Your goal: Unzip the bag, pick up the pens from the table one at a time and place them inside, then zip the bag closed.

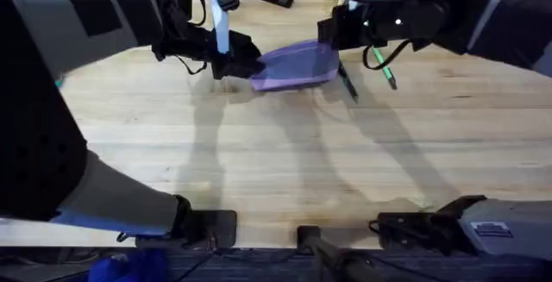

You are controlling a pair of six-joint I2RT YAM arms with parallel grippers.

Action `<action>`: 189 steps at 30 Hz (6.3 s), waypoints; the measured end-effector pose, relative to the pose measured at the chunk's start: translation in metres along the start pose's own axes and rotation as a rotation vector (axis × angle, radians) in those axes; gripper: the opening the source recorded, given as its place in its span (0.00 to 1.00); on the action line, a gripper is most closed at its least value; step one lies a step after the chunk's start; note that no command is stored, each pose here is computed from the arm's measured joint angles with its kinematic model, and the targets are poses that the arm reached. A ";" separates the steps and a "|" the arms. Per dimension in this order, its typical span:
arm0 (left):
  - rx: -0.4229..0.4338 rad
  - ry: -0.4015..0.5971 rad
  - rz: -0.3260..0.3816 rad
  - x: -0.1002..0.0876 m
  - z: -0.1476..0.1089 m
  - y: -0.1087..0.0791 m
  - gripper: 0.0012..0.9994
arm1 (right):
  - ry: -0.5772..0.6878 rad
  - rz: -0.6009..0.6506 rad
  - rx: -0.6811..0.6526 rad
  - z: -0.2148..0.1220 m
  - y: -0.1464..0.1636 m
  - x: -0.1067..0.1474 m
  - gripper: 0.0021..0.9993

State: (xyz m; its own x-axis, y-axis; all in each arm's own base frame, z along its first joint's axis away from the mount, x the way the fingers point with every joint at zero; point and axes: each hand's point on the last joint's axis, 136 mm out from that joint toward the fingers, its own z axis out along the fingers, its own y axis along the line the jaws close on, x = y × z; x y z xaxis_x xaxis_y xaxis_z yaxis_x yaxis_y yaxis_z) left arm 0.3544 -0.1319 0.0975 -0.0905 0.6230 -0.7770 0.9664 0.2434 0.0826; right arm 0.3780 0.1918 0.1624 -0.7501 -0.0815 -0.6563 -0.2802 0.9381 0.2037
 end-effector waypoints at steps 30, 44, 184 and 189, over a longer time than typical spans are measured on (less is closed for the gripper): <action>-0.015 0.019 -0.012 0.006 -0.003 0.003 0.04 | -0.050 -0.153 -0.150 0.016 0.104 0.015 0.03; -0.015 0.019 -0.011 0.006 -0.003 0.003 0.04 | -0.072 -0.090 -0.244 0.016 0.122 0.008 0.03; -0.004 -0.006 -0.083 -0.030 -0.038 -0.025 0.99 | 0.137 -1.064 -0.203 -0.015 0.029 0.006 0.03; -0.004 -0.006 -0.082 -0.030 -0.038 -0.026 0.99 | 0.185 -1.079 -0.219 -0.005 0.026 0.017 0.03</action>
State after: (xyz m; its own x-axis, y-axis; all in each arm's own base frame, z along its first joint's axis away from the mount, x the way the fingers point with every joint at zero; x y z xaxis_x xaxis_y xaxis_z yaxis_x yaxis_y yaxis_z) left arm 0.3234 -0.1289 0.1421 -0.1682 0.5965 -0.7848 0.9548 0.2965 0.0207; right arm 0.3551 0.2132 0.1597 -0.1221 -0.8836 -0.4521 -0.9244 0.2670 -0.2723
